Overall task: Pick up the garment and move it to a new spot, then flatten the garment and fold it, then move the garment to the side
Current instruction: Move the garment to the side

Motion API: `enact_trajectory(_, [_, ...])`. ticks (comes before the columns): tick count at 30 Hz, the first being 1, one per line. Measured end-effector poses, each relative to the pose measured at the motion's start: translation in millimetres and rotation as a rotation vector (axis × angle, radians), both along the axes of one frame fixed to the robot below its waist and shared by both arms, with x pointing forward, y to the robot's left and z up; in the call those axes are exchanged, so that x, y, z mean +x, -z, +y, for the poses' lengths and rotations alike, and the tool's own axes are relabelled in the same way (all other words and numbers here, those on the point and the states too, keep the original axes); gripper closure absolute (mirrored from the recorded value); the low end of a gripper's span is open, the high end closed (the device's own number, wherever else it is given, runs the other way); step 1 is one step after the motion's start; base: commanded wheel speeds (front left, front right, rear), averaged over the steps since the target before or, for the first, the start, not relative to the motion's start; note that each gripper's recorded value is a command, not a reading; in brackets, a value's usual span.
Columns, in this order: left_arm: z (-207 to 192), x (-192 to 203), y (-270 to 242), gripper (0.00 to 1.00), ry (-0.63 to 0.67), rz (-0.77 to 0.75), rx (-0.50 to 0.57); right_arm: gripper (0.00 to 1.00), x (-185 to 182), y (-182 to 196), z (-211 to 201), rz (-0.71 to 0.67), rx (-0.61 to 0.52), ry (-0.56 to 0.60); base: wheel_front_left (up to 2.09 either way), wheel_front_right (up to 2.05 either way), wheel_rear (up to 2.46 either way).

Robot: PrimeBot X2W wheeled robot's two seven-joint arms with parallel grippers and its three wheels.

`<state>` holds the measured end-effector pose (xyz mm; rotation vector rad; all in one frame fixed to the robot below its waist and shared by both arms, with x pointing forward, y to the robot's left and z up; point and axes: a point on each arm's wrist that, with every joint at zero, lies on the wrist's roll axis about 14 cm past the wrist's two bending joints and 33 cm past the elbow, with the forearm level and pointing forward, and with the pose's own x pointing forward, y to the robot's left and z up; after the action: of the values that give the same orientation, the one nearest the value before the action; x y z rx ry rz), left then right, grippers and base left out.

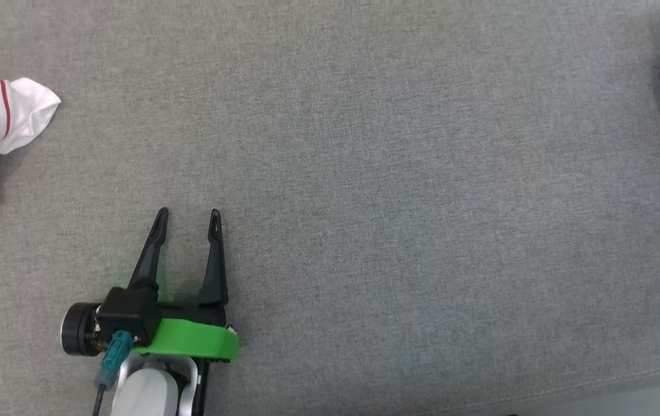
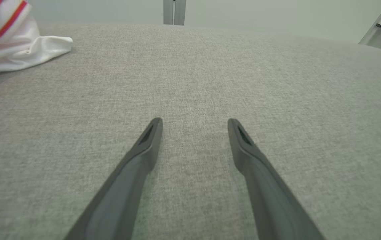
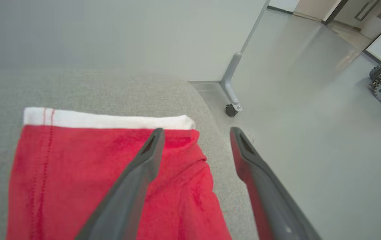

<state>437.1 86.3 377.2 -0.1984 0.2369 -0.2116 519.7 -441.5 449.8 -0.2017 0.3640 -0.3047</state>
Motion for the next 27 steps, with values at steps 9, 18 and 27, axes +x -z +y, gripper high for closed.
enact_trajectory(9, [11, -12, -31, 0.00, -0.054, -0.048, -0.032, 0.00, -10, -87, 34, -0.300, -0.086, -0.148, 0.00, 0.00, 0.00])
enact_trajectory(18, [29, -41, -66, 0.00, -0.106, -0.112, -0.045, 0.00, -97, -63, 130, -0.371, -0.010, -0.252, 0.00, 0.00, 0.00])
enact_trajectory(27, [44, -60, -96, 0.00, -0.135, -0.191, -0.046, 0.00, -148, -52, 186, -0.396, 0.107, -0.290, 0.00, 0.00, 0.00])
